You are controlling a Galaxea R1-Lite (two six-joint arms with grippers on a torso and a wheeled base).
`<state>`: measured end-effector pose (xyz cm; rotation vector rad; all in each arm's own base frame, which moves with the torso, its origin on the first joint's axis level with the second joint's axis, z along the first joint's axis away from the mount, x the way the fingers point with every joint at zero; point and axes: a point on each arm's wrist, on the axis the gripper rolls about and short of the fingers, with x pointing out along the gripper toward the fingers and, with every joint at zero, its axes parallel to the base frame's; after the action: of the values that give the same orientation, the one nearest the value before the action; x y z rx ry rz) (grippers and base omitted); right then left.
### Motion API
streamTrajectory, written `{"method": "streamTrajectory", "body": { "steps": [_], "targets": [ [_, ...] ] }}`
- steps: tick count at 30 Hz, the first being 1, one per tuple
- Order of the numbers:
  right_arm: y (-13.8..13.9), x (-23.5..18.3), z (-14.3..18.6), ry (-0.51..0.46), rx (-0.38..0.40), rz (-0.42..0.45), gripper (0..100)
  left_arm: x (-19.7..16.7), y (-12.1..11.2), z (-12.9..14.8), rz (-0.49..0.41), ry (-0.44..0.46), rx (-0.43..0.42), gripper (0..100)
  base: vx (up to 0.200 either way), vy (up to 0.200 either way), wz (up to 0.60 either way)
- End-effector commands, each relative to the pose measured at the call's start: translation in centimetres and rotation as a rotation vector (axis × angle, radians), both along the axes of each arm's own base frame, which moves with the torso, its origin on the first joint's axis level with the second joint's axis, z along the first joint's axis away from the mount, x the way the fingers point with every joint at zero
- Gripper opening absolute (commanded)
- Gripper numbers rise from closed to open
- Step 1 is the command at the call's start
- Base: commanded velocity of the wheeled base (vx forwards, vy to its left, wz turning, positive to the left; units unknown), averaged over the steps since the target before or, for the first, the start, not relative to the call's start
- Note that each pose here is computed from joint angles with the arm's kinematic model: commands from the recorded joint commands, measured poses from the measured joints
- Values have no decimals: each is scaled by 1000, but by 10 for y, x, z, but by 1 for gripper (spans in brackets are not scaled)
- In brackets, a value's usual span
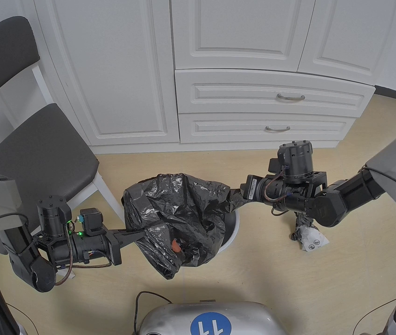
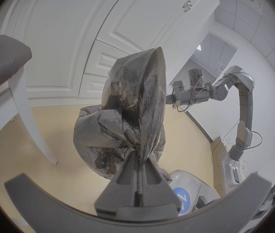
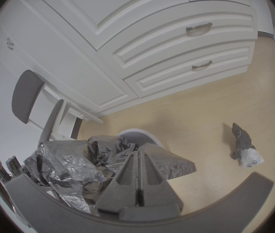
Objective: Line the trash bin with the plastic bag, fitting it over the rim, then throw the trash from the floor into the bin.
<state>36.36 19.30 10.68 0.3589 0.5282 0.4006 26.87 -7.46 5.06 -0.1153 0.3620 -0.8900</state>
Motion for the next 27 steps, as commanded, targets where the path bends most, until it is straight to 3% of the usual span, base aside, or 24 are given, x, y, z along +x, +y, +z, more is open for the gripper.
{"method": "streamTrajectory", "body": {
  "steps": [1, 6, 18, 27],
  "targets": [
    [13, 11, -31, 47, -10, 6, 0, -1, -1, 0, -3, 0, 1, 0, 0, 0, 0],
    [48, 22, -64, 120, 88, -33, 0, 0, -2, -2, -8, -7, 1, 0, 0, 0, 0],
    [88, -1, -98, 183, 57, 51, 0, 10, -4, -4, 7, -33, -16, 0, 0, 0, 0],
    [90, 18, -121, 170, 91, -11, 0, 18, -22, -7, 2, -42, -10, 0, 0, 0, 0]
  ]
}}
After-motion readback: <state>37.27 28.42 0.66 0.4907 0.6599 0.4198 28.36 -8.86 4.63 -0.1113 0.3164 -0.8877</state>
